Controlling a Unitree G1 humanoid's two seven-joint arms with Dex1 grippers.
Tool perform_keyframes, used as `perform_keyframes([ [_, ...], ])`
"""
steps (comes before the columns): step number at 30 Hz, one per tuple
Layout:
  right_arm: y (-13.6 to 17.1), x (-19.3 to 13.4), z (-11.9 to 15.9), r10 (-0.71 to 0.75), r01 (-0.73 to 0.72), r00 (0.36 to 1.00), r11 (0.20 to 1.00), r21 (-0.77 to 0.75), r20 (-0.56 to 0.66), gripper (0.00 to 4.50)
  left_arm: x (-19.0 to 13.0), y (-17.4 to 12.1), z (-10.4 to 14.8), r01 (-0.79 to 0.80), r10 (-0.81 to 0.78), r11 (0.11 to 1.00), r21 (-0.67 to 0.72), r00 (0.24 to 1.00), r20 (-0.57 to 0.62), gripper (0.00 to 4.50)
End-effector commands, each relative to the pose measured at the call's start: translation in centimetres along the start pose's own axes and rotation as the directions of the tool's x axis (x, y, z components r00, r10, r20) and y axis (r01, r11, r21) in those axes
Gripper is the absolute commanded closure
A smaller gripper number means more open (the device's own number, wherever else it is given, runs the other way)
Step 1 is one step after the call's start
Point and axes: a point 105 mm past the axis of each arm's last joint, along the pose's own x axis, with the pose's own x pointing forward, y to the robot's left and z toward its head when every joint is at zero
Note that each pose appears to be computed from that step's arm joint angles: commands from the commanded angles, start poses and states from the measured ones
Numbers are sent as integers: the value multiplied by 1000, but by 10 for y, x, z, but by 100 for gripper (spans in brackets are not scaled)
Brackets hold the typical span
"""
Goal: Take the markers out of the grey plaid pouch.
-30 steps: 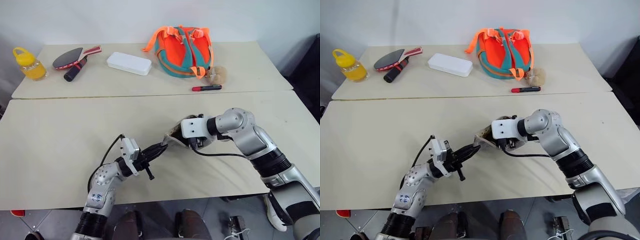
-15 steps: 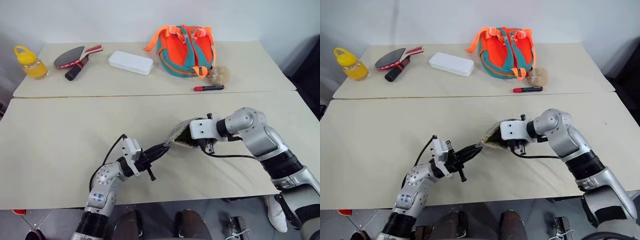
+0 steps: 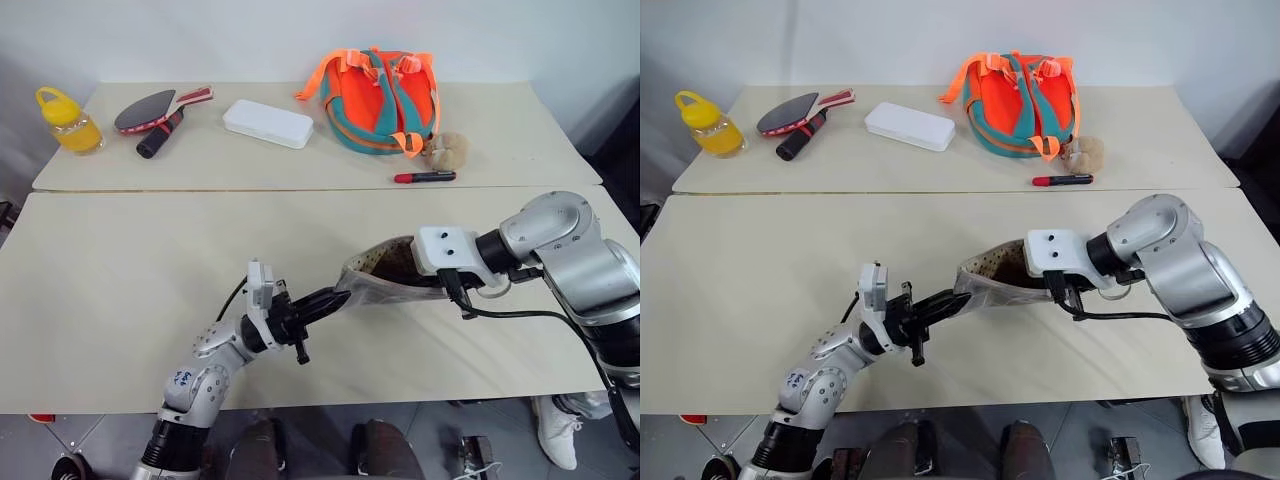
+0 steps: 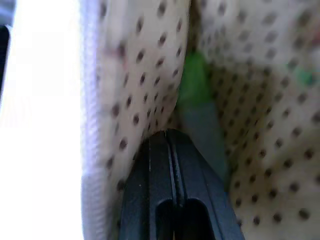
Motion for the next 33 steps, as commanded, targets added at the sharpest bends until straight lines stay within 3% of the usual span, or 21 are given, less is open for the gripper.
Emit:
perform_keyframes([
  [1,11,1,9,68,-68,998,998,16,19,446,-2,7,5,-35,38,999,-40,997,73,450],
  [3,14,-1,14,81,-82,996,997,11,39,446,-1,9,13,-40,51,996,-83,991,127,450],
  [6,15,-2,15,77,-77,997,997,-15,30,446,-4,15,8,-69,77,995,-67,991,111,450],
  [11,-20,20,-7,-129,126,991,988,-87,-39,446,-12,21,-10,-113,112,992,47,993,38,450],
  [15,-28,25,-13,-169,162,984,979,-120,-56,446,-12,17,-12,-101,99,991,91,995,28,450],
  [18,-17,31,-11,-104,100,994,990,-100,-42,390,-11,14,-12,-84,81,991,109,996,29,450],
  [22,-6,33,-2,-57,55,998,994,-99,-9,263,-9,7,-13,-43,42,988,145,999,8,450],
  [33,-2,37,-4,-61,59,998,993,-100,-17,263,-8,-6,-18,20,-10,975,222,999,-45,450],
])
